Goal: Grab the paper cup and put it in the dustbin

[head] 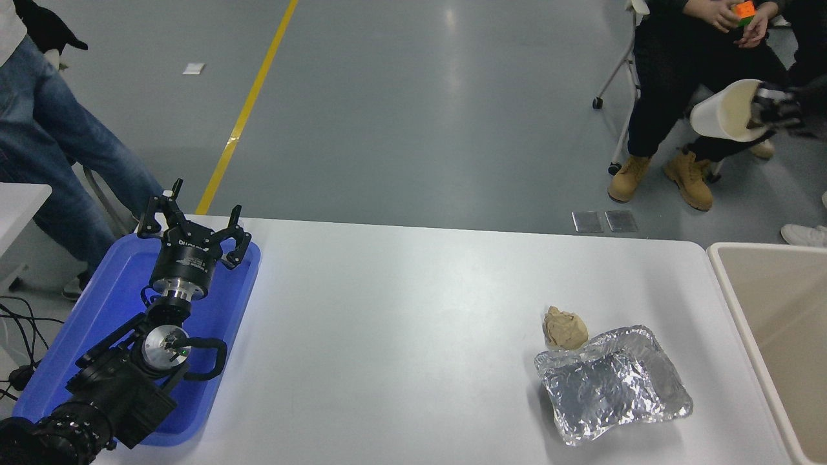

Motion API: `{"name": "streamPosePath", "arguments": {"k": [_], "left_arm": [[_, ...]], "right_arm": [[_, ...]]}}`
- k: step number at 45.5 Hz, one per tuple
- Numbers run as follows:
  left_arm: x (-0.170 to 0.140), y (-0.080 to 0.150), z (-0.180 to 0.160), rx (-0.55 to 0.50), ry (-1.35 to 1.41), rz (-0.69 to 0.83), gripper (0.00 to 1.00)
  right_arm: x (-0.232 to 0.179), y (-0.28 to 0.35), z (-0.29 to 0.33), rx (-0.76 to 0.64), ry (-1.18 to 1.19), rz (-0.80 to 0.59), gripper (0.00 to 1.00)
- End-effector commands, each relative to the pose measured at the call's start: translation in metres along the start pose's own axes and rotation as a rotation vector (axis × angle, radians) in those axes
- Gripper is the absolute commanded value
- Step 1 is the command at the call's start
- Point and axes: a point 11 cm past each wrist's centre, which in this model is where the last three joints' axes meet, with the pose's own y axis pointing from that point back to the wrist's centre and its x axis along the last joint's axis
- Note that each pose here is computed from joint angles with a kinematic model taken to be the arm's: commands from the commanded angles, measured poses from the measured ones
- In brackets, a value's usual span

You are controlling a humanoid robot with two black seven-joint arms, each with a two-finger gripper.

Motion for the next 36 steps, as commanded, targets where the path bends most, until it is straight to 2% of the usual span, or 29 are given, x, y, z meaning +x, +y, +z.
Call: {"name": "streamPosePath", "arguments": {"k": [1,6,22,36], "left_arm": [[-0.001,-0.001,0.000,0.000,0.000,-0.003,1.00],[-0.001,-0.001,0.000,0.000,0.000,-0.002,1.00],[-0.001,-0.001,0.000,0.000,0.000,-0.003,1.00],[-0.001,-0.001,0.000,0.000,0.000,-0.003,1.00]], "right_arm": [[-0.031,-0.017,0.073,-0.174,-0.060,0.135,0.00],[-0.055,-0.024,0.098,-0.242,-0.097,0.167,0.00],[-0.133,-0.037,0.151,-0.332,-0.244,0.317,0.00],[-0.228,-0.039,0.187,-0.417,-0.275,0.195,0.00]]}}
